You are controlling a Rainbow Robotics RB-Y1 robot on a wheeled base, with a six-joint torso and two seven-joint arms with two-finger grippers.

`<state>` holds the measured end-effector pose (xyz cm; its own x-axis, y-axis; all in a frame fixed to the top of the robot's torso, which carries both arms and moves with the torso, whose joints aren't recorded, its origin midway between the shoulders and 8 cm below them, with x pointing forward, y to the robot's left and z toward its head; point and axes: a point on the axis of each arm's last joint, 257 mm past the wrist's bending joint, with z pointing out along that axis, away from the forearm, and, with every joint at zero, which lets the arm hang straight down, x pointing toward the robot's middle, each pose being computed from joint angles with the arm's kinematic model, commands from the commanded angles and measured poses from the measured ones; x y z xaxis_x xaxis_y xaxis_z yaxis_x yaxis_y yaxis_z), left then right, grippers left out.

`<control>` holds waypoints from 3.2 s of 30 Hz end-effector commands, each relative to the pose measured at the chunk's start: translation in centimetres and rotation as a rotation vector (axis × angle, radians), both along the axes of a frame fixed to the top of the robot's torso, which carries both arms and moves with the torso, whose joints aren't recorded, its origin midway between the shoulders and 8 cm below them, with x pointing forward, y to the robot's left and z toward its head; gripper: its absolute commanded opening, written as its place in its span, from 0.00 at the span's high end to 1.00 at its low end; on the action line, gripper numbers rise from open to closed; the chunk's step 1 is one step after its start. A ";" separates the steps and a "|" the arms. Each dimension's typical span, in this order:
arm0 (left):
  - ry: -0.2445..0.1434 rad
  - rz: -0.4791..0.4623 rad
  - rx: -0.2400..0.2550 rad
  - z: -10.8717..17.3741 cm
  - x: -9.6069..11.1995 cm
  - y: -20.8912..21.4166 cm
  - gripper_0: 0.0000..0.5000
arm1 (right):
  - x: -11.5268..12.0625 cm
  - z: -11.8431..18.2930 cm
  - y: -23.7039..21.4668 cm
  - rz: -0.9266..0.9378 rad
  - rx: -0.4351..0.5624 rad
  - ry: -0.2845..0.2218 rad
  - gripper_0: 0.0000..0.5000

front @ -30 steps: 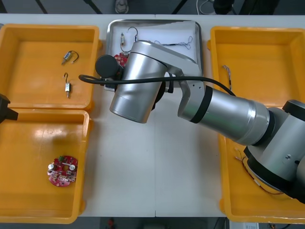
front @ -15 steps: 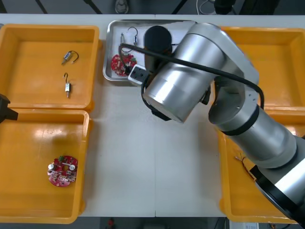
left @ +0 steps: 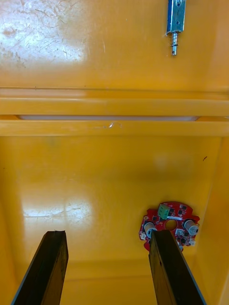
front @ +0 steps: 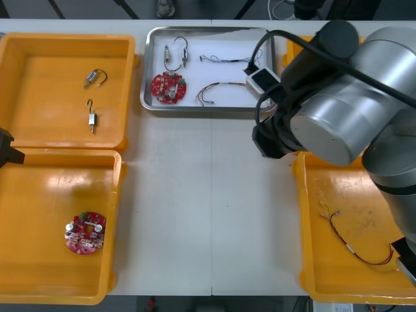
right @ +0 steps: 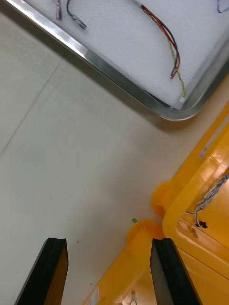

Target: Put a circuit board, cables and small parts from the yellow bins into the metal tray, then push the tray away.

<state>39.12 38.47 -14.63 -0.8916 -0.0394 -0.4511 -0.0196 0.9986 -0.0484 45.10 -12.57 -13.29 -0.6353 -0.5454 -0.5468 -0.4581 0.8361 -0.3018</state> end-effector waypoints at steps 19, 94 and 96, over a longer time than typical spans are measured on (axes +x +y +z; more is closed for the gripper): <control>-0.015 -0.052 0.072 1.1 -0.5 1.1 0.00 | -3.0 0.8 -16.0 -0.367 0.180 0.011 0.00; -0.015 -0.052 0.072 1.1 -0.5 1.1 0.00 | -9.8 -4.1 -24.9 -0.595 0.267 0.183 0.00; -0.015 -0.052 0.072 1.1 -0.5 1.1 0.00 | -9.8 -4.1 -24.9 -0.595 0.267 0.183 0.00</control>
